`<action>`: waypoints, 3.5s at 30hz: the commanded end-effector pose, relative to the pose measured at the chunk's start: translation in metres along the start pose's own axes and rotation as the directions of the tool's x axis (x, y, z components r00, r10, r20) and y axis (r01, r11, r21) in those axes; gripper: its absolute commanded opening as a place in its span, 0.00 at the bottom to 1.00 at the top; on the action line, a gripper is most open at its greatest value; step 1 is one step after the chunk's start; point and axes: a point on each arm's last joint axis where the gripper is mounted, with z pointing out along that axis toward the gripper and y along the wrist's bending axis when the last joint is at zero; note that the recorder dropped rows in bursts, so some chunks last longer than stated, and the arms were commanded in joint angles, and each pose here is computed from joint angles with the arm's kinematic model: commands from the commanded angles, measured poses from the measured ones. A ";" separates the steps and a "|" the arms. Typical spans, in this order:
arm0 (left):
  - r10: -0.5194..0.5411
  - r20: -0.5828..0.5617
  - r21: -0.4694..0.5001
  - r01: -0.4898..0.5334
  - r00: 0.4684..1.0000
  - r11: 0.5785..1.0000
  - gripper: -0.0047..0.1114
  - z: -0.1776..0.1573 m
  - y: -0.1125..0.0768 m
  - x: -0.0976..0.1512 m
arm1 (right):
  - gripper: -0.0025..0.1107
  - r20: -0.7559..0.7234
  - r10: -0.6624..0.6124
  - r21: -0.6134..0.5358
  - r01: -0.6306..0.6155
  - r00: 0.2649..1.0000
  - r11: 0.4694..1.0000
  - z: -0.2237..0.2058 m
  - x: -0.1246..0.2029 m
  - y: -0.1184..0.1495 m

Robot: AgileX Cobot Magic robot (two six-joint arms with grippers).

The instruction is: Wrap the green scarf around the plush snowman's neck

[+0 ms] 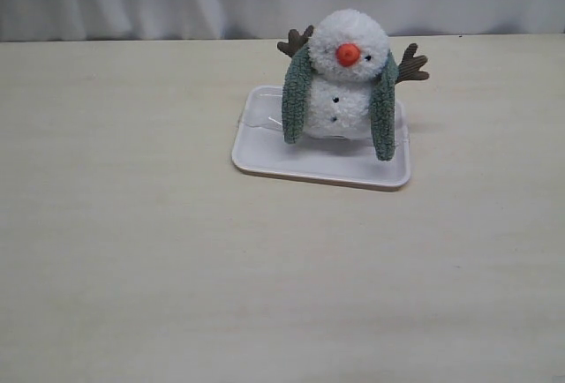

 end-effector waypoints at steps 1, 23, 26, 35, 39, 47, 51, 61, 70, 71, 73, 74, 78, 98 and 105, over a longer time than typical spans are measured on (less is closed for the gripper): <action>0.011 -0.013 -0.138 -0.013 1.000 0.990 0.04 -0.014 0.010 0.000 | 0.06 0.011 -0.003 0.007 0.003 1.000 1.000 -0.001 0.000 -0.001; 0.175 0.012 -0.307 -0.163 0.984 0.938 0.04 -0.058 0.009 0.027 | 0.06 0.011 -0.003 0.007 0.003 1.000 1.000 -0.001 0.000 -0.001; 0.175 0.017 -0.308 -0.161 0.984 0.938 0.04 -0.061 0.008 0.030 | 0.06 0.011 -0.003 0.007 0.003 1.000 1.000 -0.001 0.000 -0.001; 0.122 -0.039 -0.297 -0.128 0.992 0.946 0.04 -0.058 0.010 0.055 | 0.06 0.013 -0.003 0.007 0.003 1.000 1.000 -0.001 0.000 -0.001; 0.041 0.006 -0.295 -0.037 0.999 0.955 0.04 -0.056 0.011 0.072 | 0.06 0.013 -0.003 0.007 0.003 1.000 1.000 -0.001 0.000 -0.001; 0.095 -0.060 -0.292 -0.109 0.994 0.950 0.04 -0.055 0.011 0.088 | 0.06 0.013 -0.003 0.007 0.003 1.000 1.000 -0.001 0.000 -0.001; 0.109 -0.123 -0.279 -0.140 0.986 0.950 0.04 -0.055 0.011 0.093 | 0.06 0.013 -0.003 0.007 0.003 1.000 1.000 -0.001 0.000 -0.001; 0.044 -0.162 -0.284 -0.090 0.986 0.955 0.04 -0.056 0.012 0.121 | 0.06 0.013 -0.003 0.007 0.003 1.000 1.000 -0.001 0.000 -0.001; 0.010 -0.200 -0.287 -0.068 0.980 0.955 0.04 -0.057 0.012 0.126 | 0.06 0.013 -0.003 0.007 0.003 1.000 1.000 -0.001 0.000 -0.001; 0.009 -0.218 -0.296 -0.075 0.976 0.952 0.04 -0.058 0.012 0.127 | 0.06 0.013 -0.003 0.007 0.003 1.000 1.000 -0.001 0.000 -0.001; -0.002 -0.256 -0.328 -0.085 0.967 0.941 0.04 -0.059 0.014 0.131 | 0.06 0.013 -0.003 0.007 0.003 1.000 1.000 -0.001 0.000 -0.001; -0.008 -0.272 -0.341 -0.088 0.962 0.936 0.04 -0.060 0.015 0.132 | 0.06 0.013 -0.003 0.007 0.003 1.000 1.000 -0.001 0.000 -0.001; -0.017 -0.350 -0.352 -0.114 0.937 0.929 0.04 -0.062 0.016 0.139 | 0.06 0.013 -0.003 0.007 0.003 1.000 1.000 -0.001 0.000 -0.001; -0.060 -0.448 -0.365 -0.122 0.892 0.923 0.04 -0.067 0.017 0.148 | 0.06 0.011 -0.003 0.007 0.003 1.000 1.000 -0.001 0.000 -0.001; -0.041 -0.460 -0.361 -0.144 0.887 0.922 0.04 -0.067 0.017 0.149 | 0.06 0.011 -0.003 0.007 0.003 1.000 1.000 -0.001 0.000 -0.001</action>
